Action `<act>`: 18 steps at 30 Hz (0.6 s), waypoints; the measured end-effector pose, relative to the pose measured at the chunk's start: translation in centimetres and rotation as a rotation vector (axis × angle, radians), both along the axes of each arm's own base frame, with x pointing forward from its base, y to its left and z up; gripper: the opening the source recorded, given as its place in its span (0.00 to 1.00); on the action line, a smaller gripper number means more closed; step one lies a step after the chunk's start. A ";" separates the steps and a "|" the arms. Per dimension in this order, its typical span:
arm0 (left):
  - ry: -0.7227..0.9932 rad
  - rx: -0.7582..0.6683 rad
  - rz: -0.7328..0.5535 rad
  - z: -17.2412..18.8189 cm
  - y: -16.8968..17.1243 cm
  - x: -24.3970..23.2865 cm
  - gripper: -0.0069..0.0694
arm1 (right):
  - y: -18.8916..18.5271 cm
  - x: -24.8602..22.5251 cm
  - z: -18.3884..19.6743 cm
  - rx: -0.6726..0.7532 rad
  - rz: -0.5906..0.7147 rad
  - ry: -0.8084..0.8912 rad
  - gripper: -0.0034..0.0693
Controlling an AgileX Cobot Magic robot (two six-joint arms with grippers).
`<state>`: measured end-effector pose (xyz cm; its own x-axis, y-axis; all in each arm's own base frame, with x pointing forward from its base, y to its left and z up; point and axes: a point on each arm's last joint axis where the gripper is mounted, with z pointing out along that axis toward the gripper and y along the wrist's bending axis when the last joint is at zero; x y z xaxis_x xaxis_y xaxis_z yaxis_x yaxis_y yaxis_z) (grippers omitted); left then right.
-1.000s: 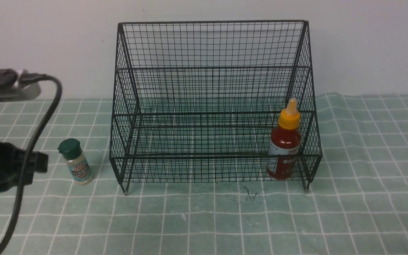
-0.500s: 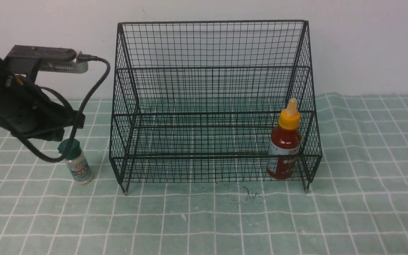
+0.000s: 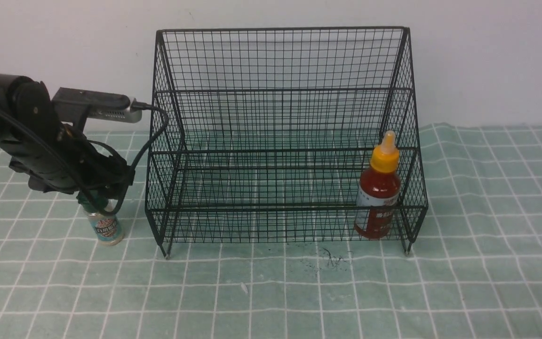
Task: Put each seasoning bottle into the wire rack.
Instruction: Use the left arm to grab the condiment bottle closest to it, then use the left arm to put the condiment bottle back on the shelf
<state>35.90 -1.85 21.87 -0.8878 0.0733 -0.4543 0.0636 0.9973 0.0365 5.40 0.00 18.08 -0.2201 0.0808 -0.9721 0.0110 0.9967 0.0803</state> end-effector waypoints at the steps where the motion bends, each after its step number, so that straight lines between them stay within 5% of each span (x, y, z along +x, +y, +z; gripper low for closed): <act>1: 0.018 0.002 -0.001 -0.7 0.0 0.2 0.82 | 0.0 0.0 0.0 0.000 0.000 0.000 0.03; 6: 0.044 -0.007 0.027 -1.7 0.0 0.4 0.75 | 0.0 0.0 0.0 0.000 0.000 0.000 0.03; 9: 0.045 -0.005 0.049 -1.8 0.1 0.5 0.52 | 0.0 0.0 0.0 0.000 0.000 0.000 0.03; 18: -0.016 0.052 0.053 4.3 0.7 -1.4 0.53 | 0.0 0.0 0.0 0.000 0.000 0.000 0.03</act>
